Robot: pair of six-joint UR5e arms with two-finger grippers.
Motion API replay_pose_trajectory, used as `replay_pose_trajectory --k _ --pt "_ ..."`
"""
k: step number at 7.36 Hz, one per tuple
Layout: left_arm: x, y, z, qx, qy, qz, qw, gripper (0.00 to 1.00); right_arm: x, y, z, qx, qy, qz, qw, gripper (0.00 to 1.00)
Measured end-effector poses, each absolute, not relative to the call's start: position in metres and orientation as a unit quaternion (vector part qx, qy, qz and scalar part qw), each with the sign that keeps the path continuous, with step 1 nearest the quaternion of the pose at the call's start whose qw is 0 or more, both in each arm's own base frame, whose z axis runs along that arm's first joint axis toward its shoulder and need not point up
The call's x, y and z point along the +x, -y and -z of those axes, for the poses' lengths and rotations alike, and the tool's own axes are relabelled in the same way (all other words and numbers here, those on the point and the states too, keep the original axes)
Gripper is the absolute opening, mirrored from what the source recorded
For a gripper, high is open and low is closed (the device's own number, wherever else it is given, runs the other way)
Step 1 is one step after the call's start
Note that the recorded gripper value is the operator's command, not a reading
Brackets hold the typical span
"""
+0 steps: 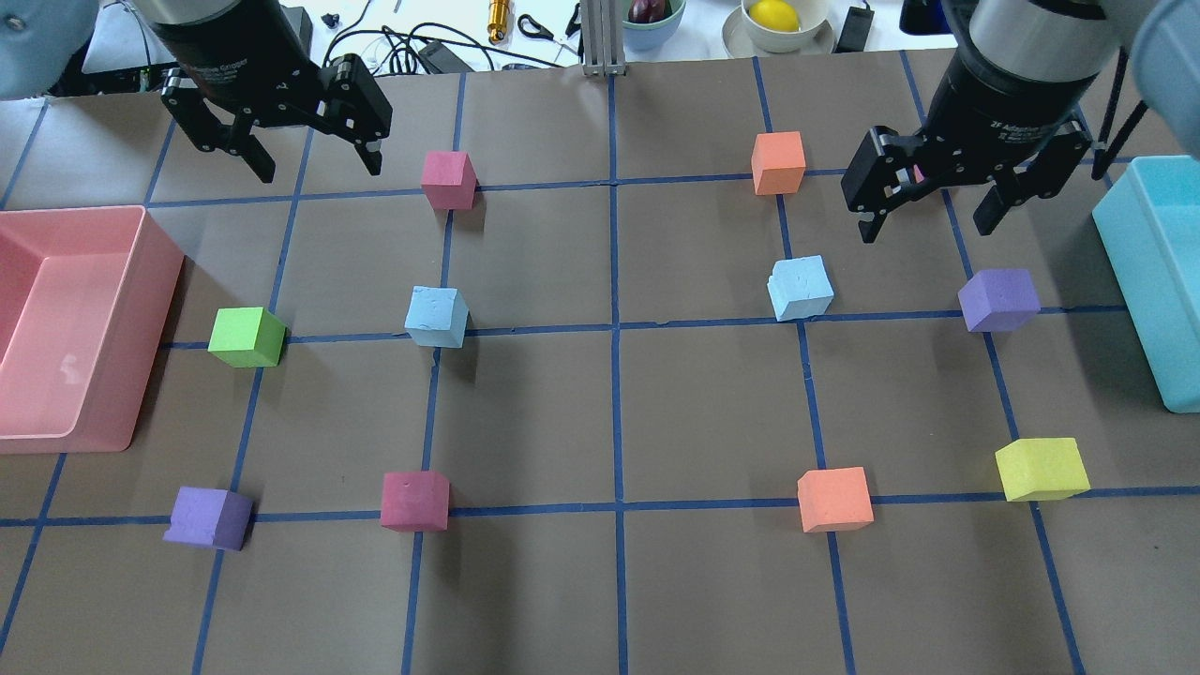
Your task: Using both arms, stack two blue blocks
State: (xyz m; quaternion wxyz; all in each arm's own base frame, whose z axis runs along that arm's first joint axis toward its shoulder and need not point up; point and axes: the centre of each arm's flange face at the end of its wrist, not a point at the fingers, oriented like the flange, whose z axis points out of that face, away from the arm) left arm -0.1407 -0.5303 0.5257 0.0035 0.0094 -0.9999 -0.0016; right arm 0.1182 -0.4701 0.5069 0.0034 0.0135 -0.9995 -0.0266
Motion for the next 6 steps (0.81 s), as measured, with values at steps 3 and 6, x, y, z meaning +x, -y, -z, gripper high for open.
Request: replay_pose_trajectory --k 3,6 --pt "-0.141 0.504 -0.519 0.007 1.0 0.012 0.006 1.0 0.118 0.47 -0.506 0.014 1.0 0.028 0.003 1.0" --pt "-0.139 0.506 -0.503 0.008 1.0 0.012 0.006 1.0 0.118 0.471 -0.504 0.015 0.999 0.028 0.006 1.0"
